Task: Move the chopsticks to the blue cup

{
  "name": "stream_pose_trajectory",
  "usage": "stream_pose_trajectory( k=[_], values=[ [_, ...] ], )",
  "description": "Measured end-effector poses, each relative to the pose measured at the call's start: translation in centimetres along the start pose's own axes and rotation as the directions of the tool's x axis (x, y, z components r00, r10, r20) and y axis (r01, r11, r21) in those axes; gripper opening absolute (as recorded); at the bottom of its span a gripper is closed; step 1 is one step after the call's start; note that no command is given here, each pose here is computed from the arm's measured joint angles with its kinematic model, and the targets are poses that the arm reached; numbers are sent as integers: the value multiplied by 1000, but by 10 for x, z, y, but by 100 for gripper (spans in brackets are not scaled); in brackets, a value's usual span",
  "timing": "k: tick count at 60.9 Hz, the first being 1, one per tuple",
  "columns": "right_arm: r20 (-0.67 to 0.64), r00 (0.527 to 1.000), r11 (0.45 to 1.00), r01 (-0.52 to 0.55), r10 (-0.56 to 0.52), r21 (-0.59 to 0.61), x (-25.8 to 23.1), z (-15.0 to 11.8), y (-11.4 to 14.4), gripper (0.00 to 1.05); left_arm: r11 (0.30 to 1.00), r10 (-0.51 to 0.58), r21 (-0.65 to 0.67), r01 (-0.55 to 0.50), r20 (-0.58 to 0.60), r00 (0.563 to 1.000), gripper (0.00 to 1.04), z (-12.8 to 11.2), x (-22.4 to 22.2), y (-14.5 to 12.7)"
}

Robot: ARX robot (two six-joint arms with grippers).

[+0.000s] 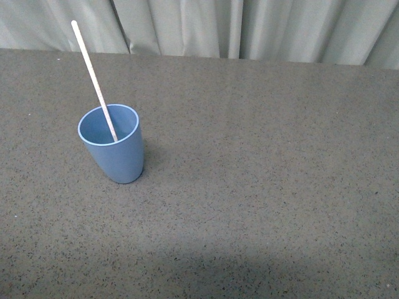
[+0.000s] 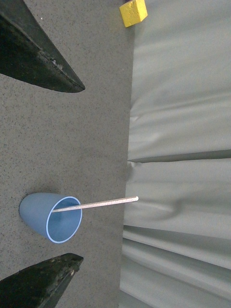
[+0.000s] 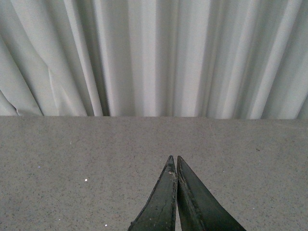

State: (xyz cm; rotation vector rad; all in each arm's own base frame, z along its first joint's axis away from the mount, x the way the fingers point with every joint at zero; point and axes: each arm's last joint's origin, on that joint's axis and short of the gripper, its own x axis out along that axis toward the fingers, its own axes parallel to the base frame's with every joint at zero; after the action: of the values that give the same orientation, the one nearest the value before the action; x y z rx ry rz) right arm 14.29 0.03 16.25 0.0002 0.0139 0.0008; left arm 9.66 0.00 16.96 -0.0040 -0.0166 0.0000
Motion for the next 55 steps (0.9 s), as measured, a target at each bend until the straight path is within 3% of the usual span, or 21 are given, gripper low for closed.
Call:
stream_pose_trajectory(
  k=[55],
  values=[
    [22,1000,1000,0,0,0,-32,5,0,1,1000,0,0,0,0,1000,98,0,0,0]
  ],
)
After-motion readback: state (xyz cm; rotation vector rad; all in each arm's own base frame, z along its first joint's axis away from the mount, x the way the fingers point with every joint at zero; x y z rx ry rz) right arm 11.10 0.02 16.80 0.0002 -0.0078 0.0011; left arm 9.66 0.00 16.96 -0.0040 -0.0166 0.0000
